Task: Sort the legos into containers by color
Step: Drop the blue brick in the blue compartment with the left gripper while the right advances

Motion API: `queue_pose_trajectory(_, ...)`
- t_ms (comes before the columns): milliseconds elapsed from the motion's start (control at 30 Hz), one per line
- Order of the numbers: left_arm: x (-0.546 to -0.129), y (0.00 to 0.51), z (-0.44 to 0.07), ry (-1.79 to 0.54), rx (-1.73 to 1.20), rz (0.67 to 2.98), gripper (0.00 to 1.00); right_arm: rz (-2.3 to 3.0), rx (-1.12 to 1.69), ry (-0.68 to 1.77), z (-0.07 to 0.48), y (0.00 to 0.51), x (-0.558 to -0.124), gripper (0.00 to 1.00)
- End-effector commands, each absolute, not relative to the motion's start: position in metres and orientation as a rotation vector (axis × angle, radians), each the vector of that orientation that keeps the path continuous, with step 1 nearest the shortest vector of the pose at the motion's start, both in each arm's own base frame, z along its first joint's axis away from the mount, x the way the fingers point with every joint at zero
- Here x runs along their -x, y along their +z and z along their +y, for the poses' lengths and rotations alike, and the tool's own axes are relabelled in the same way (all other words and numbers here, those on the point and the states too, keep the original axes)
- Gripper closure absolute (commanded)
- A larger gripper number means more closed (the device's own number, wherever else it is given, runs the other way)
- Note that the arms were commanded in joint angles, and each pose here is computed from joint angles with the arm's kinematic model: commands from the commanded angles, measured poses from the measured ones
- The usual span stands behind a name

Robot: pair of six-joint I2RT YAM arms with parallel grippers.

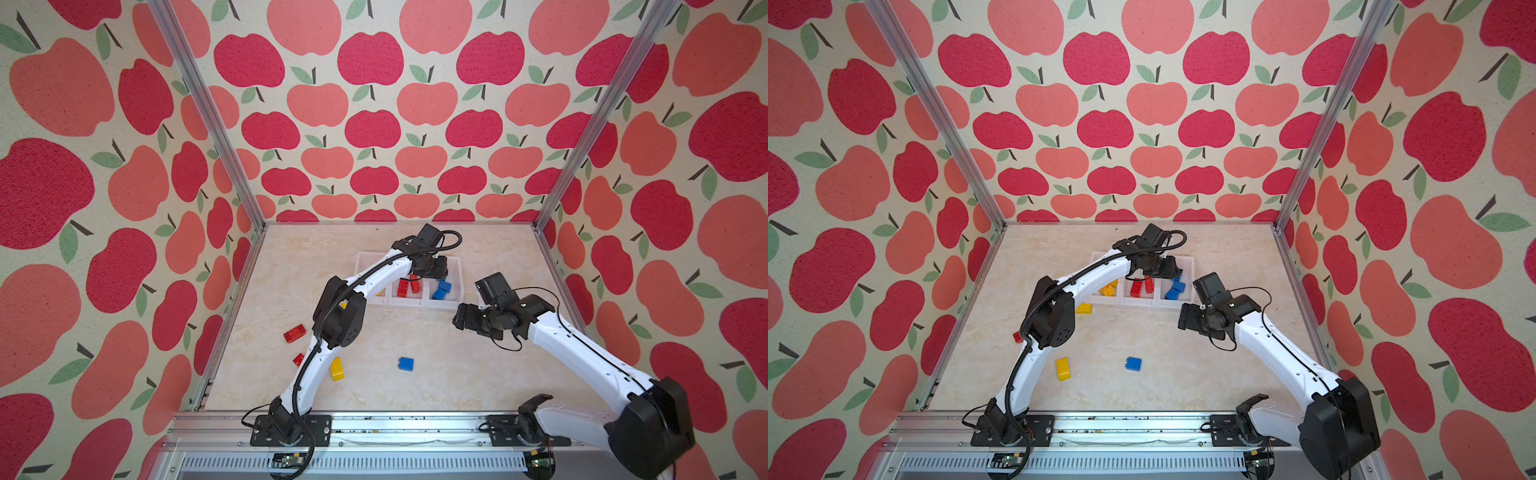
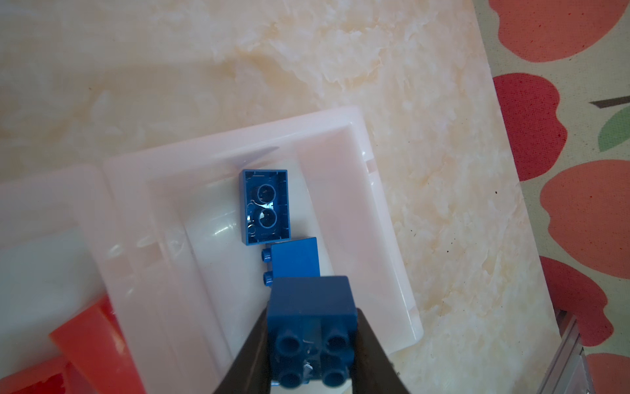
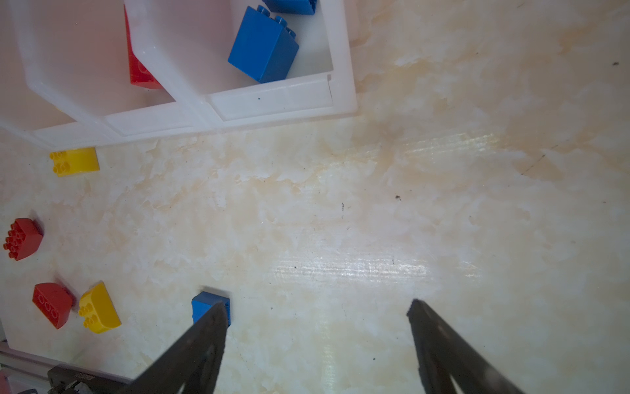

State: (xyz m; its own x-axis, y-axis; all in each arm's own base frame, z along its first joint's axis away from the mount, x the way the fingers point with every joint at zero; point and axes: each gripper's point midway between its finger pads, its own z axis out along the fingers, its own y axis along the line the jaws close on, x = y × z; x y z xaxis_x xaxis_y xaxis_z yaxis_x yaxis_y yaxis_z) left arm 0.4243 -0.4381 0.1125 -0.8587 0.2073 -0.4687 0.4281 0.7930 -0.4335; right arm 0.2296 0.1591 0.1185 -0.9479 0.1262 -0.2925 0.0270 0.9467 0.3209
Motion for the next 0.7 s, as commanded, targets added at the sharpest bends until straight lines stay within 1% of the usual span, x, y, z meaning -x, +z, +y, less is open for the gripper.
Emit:
queue_pose_trajectory(0, -0.426, 0.116, -0.437, -0.741, -0.508, 2.582, 0.63, 2.812, -0.120, 0.439, 0.153, 0.114, -0.222, 0.14)
queue_pose_trajectory(100, -0.426, 0.122, -0.435, -0.744, -0.508, 2.570, 0.55, 2.813, -0.123, 0.442, 0.153, 0.113, -0.221, 0.14)
queue_pose_trajectory(233, -0.425, 0.131, -0.436, -0.764, -0.514, 2.553, 0.51, 2.809, -0.128, 0.447, 0.154, 0.112, -0.222, 0.14)
queue_pose_trajectory(667, -0.422, 0.174, -0.418, -0.830, -0.481, 2.470, 0.45, 2.813, -0.069, 0.460, 0.163, 0.113, -0.225, 0.14)
